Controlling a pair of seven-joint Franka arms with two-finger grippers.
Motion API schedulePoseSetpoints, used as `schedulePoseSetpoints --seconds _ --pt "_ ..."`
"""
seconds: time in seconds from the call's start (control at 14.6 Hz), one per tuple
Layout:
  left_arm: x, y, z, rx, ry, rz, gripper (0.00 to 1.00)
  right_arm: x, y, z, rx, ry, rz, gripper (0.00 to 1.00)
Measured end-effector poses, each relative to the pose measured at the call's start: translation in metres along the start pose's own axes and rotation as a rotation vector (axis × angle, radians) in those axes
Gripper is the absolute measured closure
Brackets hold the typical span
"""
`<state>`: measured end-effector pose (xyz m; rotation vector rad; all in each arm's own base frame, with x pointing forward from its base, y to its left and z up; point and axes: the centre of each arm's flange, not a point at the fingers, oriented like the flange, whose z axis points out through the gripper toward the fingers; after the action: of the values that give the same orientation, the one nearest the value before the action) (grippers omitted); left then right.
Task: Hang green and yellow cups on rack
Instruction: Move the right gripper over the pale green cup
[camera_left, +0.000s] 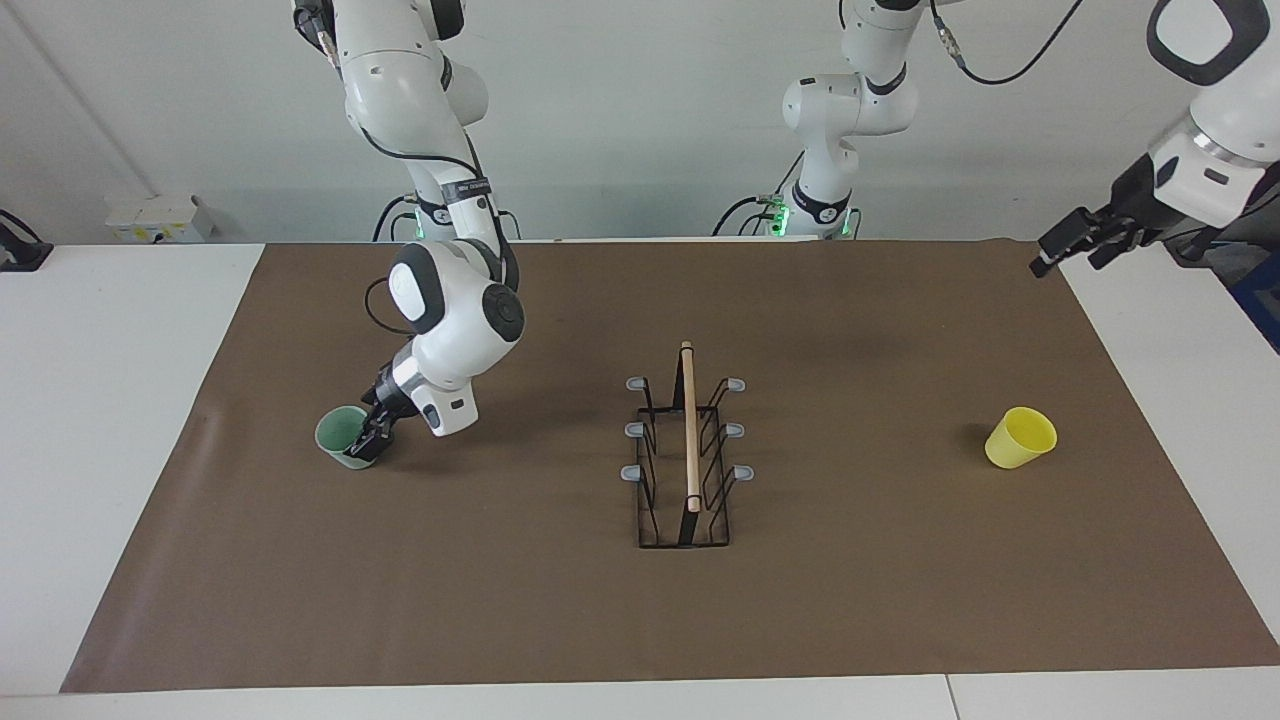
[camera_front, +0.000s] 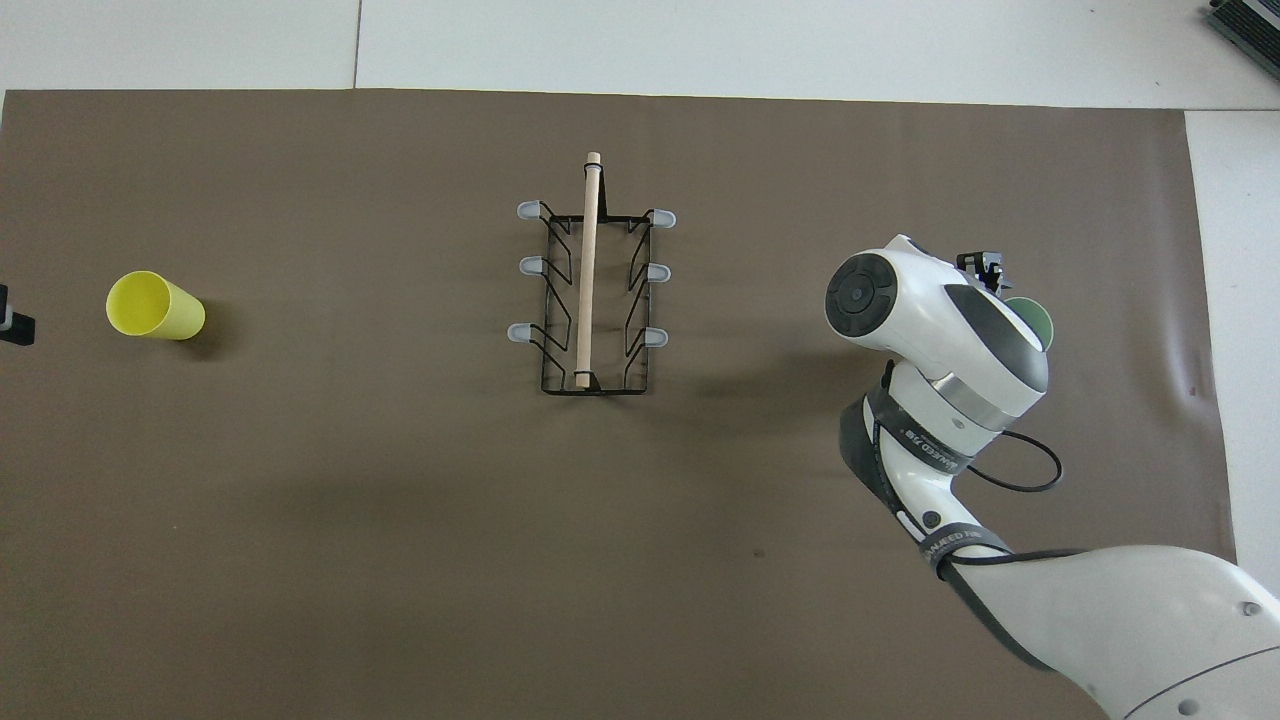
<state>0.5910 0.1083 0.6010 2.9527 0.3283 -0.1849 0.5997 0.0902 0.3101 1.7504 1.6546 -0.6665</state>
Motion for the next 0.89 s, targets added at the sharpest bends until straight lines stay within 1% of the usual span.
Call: schedulePoseSetpoints --seconds 0.07,0.21,0.34,0.41,0.68,0.89 --pt "0.020 -0.016 0.011 -0.020 -0.002 -0.044 0.00 0.003 0.000 0.003 0.002 -0.004 -0.006 0.00" --pt "0.049 -0.036 0.027 -0.027 0.011 -0.101 0.00 0.008 -0.001 0.008 0.005 -0.014 -0.026 0.00" --pt "0.061 -0.054 0.043 -0.027 0.003 -0.163 0.00 0.014 -0.002 0.015 -0.003 -0.039 -0.054 0.00" --pt "0.067 -0.064 0.052 -0.042 -0.003 -0.211 0.00 0.017 -0.003 0.018 -0.002 -0.045 -0.063 0.00" --pt "0.087 -0.118 0.094 -0.162 -0.051 -0.486 0.00 0.025 -0.004 0.028 -0.017 -0.088 -0.102 0.00" --pt "0.093 -0.145 0.133 -0.266 -0.114 -0.709 0.00 0.025 -0.007 0.034 -0.022 -0.110 -0.118 0.00"
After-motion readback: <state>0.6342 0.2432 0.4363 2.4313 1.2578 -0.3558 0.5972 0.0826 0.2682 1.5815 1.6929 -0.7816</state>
